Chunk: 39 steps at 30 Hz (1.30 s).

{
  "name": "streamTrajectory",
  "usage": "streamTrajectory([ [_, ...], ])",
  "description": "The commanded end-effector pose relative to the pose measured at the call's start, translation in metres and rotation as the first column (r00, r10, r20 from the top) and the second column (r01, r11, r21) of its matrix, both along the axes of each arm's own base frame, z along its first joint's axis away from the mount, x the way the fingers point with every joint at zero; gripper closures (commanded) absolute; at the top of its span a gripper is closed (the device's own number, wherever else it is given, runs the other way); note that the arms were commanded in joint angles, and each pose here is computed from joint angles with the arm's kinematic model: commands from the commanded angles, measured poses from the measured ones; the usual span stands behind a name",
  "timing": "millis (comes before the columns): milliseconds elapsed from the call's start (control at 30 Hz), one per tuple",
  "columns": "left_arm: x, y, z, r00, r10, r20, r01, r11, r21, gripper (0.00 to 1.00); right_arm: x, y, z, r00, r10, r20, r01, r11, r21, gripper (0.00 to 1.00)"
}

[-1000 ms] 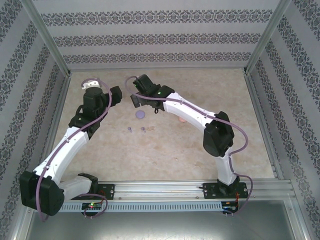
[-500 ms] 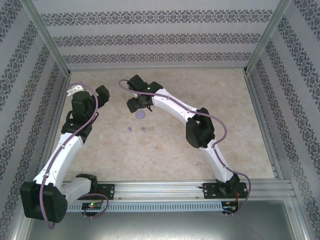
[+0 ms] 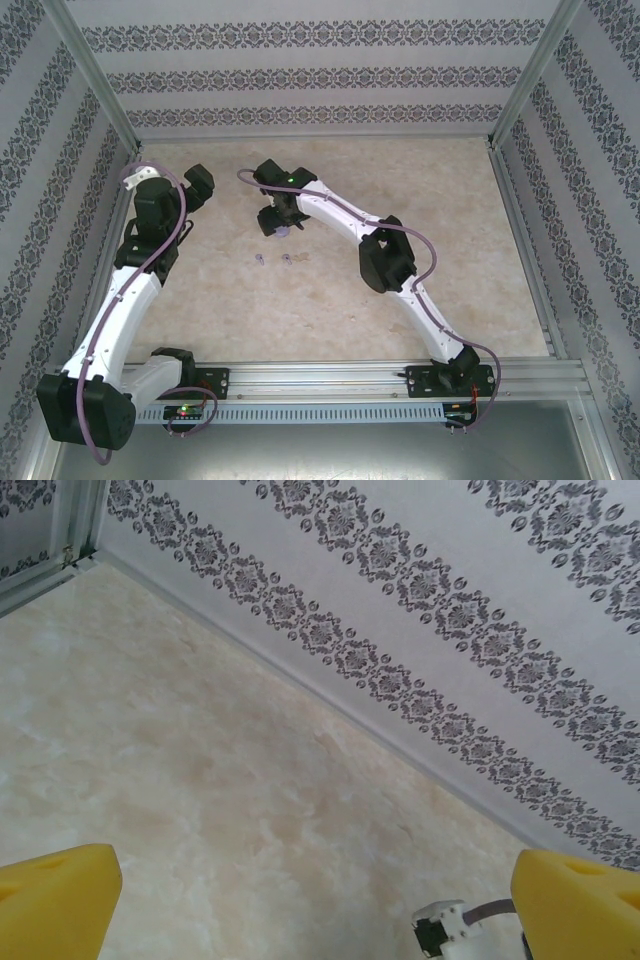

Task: Insert the wireless bluetooth earbuds into the charging case

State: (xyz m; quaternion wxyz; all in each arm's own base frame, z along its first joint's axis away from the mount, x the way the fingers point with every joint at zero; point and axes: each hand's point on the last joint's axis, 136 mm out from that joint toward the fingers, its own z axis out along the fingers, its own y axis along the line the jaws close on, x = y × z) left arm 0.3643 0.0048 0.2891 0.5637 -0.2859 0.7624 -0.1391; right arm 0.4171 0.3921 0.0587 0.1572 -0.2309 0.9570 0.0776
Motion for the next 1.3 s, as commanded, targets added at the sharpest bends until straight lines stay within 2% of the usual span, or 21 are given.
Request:
streamTrajectory([
  [0, -0.006, 0.002, 0.009, 1.000, -0.009, 0.004, 0.009, 1.000, 0.009, 0.00, 0.003, 0.002, -0.005, 0.999, -0.033, -0.012, 0.033, 0.999, 0.005, 0.22],
  [700, -0.006, -0.005, -0.001, 0.999, -0.047, 0.006, 0.047, 0.999, -0.004, 0.00, 0.014, 0.002, -0.038, 0.999, -0.053, -0.007, 0.053, 0.998, -0.036, 0.32],
  [1100, -0.004, -0.006, -0.004, 0.999, -0.053, -0.002, 0.052, 0.999, -0.010, 0.00, 0.004, 0.006, -0.051, 1.000, -0.017, -0.004, 0.017, 0.996, -0.088, 0.35],
  [1267, -0.003, -0.007, -0.006, 0.998, -0.056, -0.013, 0.056, 0.998, -0.017, 0.00, 0.001, 0.005, -0.058, 1.000, -0.016, -0.009, 0.015, 0.994, -0.111, 0.40],
])
